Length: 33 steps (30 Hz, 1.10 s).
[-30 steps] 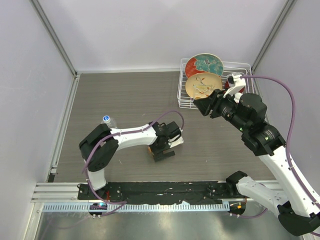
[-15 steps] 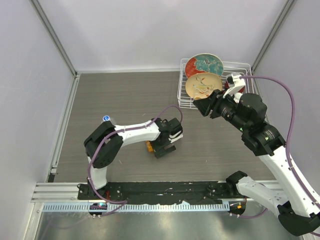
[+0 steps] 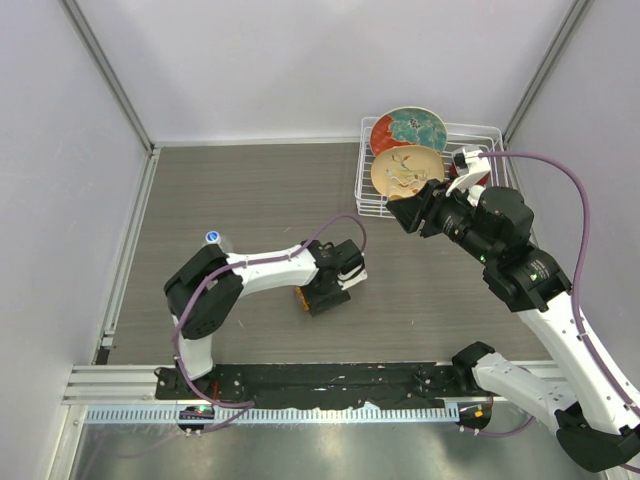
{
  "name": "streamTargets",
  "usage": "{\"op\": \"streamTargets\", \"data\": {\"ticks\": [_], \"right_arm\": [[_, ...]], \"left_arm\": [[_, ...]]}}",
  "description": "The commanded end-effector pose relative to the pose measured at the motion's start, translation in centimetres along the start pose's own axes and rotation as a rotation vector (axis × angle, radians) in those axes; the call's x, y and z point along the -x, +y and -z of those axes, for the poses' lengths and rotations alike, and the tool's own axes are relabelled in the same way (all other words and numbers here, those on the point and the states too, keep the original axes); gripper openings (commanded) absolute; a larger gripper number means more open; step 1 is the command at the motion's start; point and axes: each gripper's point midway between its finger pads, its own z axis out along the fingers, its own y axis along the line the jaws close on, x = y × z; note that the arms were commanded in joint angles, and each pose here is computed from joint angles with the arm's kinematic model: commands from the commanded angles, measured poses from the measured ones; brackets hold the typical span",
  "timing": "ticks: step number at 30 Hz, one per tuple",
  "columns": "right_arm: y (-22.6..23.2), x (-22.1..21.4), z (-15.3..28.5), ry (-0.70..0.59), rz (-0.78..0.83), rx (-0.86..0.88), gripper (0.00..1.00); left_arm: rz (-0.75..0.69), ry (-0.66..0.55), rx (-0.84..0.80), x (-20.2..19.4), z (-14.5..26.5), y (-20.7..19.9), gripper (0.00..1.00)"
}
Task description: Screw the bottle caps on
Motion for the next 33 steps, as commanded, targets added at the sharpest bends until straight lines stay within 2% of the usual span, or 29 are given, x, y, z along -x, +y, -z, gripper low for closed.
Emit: {"op": "streamTargets", "data": {"ticks": [1, 5, 10, 14, 17, 19, 21, 22, 24, 27, 30, 33], "right_arm": [[0.5, 1.6, 0.9, -0.053, 0.021, 0.012, 0.2], [0.4, 1.4, 1.0, -0.049, 0.023, 0.006, 0.2], [0.3, 1.4, 0.9, -0.045, 0.021, 0.002, 0.2], [0.2, 1.7, 0.6, -0.048, 0.03, -0.005, 0.2], [0.2, 2.5, 0.5, -0.065, 0.045, -0.014, 0.2], [0.3, 2.8, 0.4, -0.068, 0.052, -0.016, 0.19], [0.5, 3.3, 0.3, -0.074, 0.056, -0.01, 0.19], [0.7, 3.6, 0.2, -0.081, 0.057, -0.002, 0.19], [1.0, 3.9, 0.2, -0.094, 0.055, 0.008, 0.19], [1.6, 4.5, 0.2, -0.107, 0.057, 0.037, 0.19], [2.9, 4.8, 0.3, -0.103, 0.066, 0.104, 0.19], [4.6, 4.9, 0.8, -0.098, 0.091, 0.197, 0.19]], "left_arm": [[-0.047, 0.081, 0.055, -1.9, -1.9, 1.2, 0.68], [-0.059, 0.086, 0.072, -2.2, -1.9, 1.5, 0.62], [-0.059, 0.057, 0.077, -1.8, -0.7, 2.2, 0.61], [-0.03, -0.058, 0.085, 0.1, 2.8, 3.7, 0.59], [0.013, -0.223, 0.099, 1.9, 7.2, 5.3, 0.58], [0.039, -0.356, 0.111, 2.4, 10.9, 6.4, 0.49], [0.033, -0.472, 0.138, 2.3, 14.3, 7.3, 0.44], [0.033, -0.495, 0.145, 2.4, 15.3, 7.4, 0.35], [0.049, -0.523, 0.142, 2.2, 16.6, 7.6, 0.28], [0.037, -0.654, 0.088, 2.0, 19.0, 6.4, 0.24], [-0.029, -0.9, 0.033, 3.1, 22.3, 4.7, 0.2], [-0.042, -1.119, -0.027, 3.5, 23.9, 2.7, 0.13]]}}
